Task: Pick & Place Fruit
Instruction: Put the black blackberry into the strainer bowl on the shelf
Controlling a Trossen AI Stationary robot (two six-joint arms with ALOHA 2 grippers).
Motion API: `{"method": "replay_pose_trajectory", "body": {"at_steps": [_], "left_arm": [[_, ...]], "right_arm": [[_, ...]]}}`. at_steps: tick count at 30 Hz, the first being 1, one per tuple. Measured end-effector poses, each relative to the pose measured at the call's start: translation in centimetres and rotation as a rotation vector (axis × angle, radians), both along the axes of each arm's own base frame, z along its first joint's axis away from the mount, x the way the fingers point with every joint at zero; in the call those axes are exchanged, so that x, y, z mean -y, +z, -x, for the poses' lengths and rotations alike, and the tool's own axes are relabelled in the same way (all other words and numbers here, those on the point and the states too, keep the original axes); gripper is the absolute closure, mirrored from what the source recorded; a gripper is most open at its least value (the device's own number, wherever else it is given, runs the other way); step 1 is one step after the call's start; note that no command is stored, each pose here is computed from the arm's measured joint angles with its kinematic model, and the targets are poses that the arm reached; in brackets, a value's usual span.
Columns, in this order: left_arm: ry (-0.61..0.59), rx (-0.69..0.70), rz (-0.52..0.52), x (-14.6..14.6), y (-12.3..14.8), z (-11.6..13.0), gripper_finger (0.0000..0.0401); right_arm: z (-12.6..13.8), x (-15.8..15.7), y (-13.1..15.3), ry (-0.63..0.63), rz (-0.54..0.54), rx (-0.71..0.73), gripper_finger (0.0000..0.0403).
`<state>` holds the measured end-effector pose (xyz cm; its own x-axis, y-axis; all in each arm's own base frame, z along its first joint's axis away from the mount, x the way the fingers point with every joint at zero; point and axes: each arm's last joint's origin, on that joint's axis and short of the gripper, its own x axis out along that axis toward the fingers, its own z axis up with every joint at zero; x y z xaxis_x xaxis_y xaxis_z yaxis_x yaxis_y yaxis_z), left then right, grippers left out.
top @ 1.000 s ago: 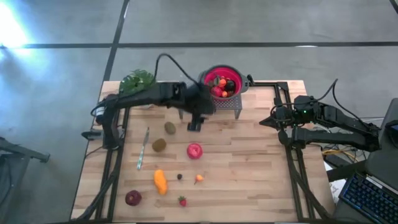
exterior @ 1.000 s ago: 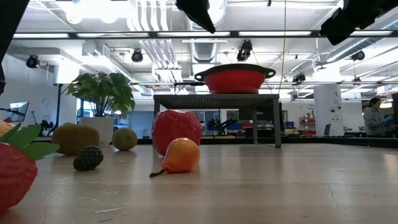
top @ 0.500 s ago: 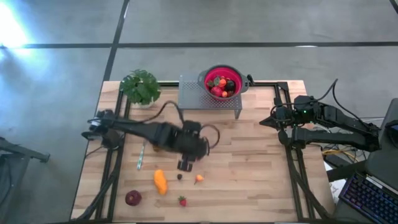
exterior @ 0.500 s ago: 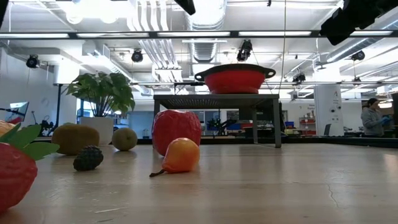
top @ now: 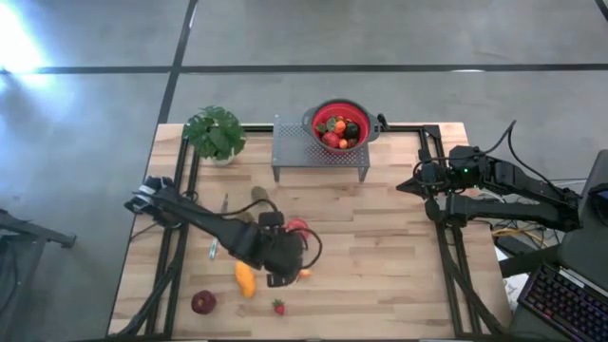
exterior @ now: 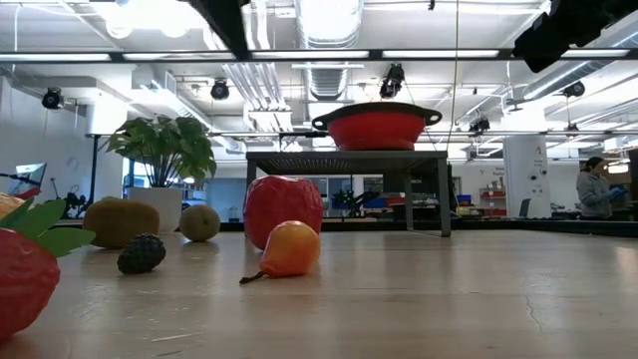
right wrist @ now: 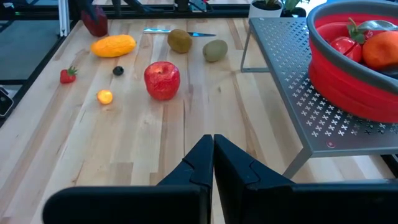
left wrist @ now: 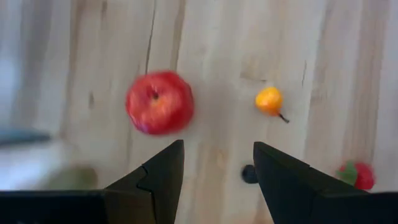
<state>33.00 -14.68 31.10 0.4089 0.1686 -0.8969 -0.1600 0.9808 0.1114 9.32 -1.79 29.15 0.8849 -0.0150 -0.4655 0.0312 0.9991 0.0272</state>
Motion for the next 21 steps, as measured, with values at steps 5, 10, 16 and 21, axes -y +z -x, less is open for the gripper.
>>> {"method": "replay_pose_trajectory", "body": {"at_steps": [5,10,16,21], "left_arm": [[0.311,-0.004,0.104,0.1,-2.1,0.5,0.0204],[0.503,-0.062,0.174,0.0,-4.4,1.2,0.0204],[0.645,-0.112,0.249,0.1,-7.2,1.8,0.0204],[0.651,-0.101,0.319,0.5,-8.8,1.7,0.0204]], "right_arm": [[0.0,0.0,0.0,0.0,-0.001,0.0,0.0394],[0.0,0.0,0.0,-0.001,-0.002,0.001,0.0394],[0.0,0.0,0.0,0.0,0.0,0.0,0.0394],[0.0,0.0,0.0,0.0,0.0,0.0,0.0394]]}}
